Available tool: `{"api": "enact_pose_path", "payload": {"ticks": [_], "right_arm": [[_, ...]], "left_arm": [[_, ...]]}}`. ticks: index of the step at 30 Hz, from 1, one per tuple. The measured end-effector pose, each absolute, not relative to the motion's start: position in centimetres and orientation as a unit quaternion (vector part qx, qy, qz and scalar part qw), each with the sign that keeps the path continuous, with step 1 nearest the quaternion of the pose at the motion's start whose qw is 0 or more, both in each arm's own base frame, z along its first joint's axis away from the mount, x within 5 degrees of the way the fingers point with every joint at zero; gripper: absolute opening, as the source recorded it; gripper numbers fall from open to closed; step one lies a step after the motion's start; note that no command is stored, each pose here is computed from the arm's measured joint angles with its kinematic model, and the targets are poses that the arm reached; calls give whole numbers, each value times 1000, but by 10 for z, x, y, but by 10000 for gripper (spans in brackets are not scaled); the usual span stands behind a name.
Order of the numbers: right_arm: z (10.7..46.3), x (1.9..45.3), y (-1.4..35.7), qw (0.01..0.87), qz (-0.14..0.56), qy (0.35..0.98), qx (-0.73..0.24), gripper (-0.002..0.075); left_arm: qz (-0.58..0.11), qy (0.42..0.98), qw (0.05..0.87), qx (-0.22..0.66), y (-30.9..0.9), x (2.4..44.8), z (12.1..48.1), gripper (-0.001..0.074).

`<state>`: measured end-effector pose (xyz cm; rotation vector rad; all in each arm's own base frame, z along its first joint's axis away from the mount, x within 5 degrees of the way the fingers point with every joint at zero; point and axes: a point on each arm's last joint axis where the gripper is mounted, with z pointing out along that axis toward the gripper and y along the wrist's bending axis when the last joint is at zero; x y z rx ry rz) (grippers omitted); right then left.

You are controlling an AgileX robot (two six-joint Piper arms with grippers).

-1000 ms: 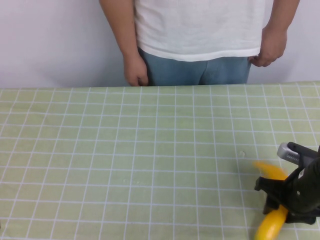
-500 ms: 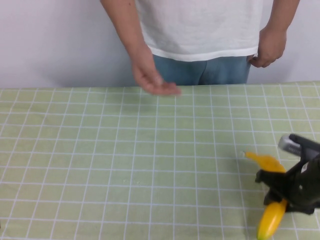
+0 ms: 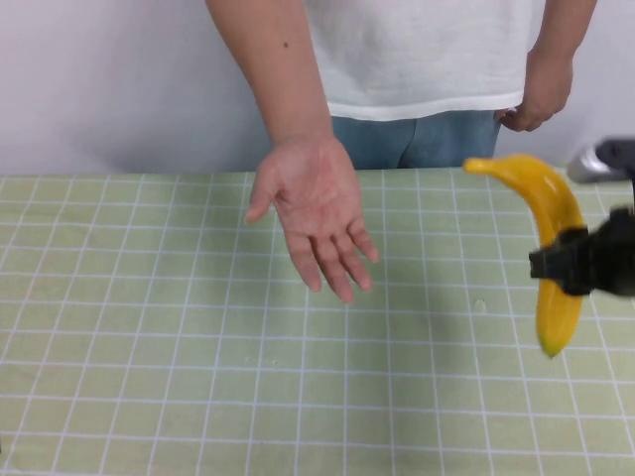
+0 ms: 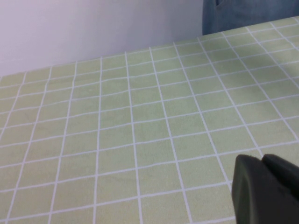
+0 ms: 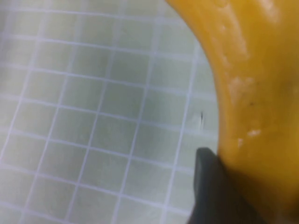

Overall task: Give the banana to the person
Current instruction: Hand the grabbed banana to the person

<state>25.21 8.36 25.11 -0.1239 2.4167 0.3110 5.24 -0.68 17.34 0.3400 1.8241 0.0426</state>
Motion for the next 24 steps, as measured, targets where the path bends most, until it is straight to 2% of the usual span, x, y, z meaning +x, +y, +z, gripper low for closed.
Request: {"api": "enact_pose_path", "payload": {"ticks": [6,11,16,20,24], "right_arm": [[315,268,92,364,71,903,-218,260],[366,284,102,363,55,875,-314,260],[405,294,129,363,42,831,-420,260],[413,298,164,345,5,780,-521,260],[397,302,202,304,-42,740,-599,260]], "left_arm": [[19,787,599,147,-7,52,173,1],[19,787,599,147,-7,52,173,1],[19,787,599,147,-7,52,173,1],[19,787,599,147,-7,52,173,1],[19,787,599,147,-7,52,173,1]]}}
